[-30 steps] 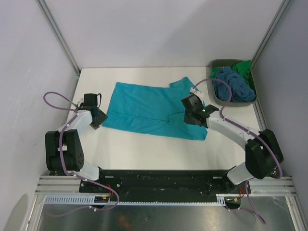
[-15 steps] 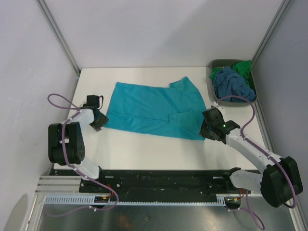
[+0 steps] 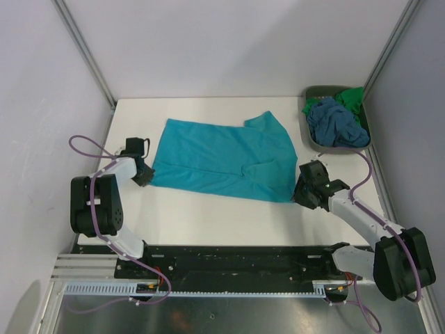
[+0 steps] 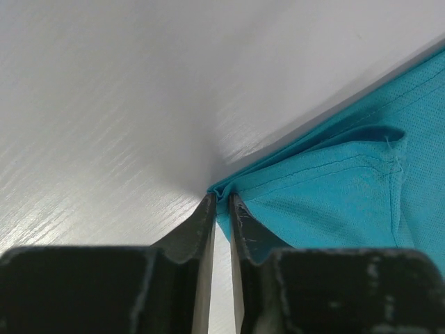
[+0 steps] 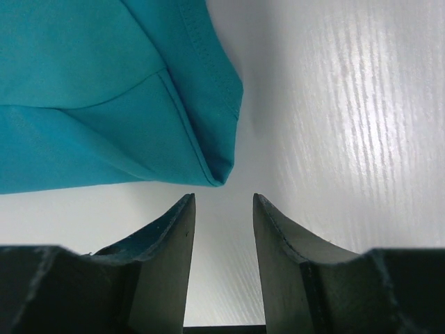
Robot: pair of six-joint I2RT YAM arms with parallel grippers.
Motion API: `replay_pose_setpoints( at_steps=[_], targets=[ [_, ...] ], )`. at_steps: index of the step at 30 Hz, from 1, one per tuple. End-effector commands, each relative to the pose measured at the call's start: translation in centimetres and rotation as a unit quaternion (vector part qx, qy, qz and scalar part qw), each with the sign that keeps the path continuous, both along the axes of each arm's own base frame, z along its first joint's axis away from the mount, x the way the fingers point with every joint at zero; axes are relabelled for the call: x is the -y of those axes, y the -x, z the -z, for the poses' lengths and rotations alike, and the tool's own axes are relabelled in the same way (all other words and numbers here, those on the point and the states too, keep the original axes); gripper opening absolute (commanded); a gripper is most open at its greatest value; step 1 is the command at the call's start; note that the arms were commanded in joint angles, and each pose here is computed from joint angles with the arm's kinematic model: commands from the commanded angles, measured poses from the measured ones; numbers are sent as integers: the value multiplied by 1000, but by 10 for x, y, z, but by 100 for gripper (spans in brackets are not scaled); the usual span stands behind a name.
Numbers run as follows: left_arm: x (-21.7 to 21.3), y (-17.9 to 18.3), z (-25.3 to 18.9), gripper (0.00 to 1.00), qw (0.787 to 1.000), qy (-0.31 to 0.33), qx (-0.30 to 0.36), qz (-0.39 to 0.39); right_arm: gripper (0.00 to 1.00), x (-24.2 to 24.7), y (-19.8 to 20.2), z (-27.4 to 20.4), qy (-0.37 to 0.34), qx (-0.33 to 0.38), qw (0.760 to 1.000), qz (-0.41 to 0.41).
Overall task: Fold and stack the t-shirts
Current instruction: Grap the side of the flattened tshirt furthest away from the robot with both arms
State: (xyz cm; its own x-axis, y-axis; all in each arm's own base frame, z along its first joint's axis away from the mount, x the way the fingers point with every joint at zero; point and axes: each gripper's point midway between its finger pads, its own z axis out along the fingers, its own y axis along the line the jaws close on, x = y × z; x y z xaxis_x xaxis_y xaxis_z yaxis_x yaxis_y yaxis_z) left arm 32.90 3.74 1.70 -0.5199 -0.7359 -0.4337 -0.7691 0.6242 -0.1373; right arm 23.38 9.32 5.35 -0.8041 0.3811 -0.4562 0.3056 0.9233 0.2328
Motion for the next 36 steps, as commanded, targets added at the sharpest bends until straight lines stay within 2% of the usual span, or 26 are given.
replay_pose_setpoints(
  at_steps=[1, 19, 24, 27, 29, 36],
  targets=[
    [-10, 1, 4, 15, 1000, -20, -3, -15, 44, -12, -12, -1, -33, 15, 999, -4],
    [-10, 4, 5, 4, 1000, -21, -4, -16, 44, -12, -27, 34, -34, -12, 999, 7],
    [-10, 9, 4, 1, 1000, -22, -2, -20, 34, -13, -27, 40, -36, -22, 999, 6],
    [-10, 16, 3, 0, 999, -21, -1, -27, 11, -11, -24, 39, -32, -25, 999, 7],
    [-11, 23, 1, 0, 999, -24, 3, -34, 3, -10, -19, 36, -32, -30, 999, 8],
    [-17, 67, -9, 0, 996, -39, 15, -78, 0, -3, 14, 24, -38, -66, 997, 22]
  ],
)
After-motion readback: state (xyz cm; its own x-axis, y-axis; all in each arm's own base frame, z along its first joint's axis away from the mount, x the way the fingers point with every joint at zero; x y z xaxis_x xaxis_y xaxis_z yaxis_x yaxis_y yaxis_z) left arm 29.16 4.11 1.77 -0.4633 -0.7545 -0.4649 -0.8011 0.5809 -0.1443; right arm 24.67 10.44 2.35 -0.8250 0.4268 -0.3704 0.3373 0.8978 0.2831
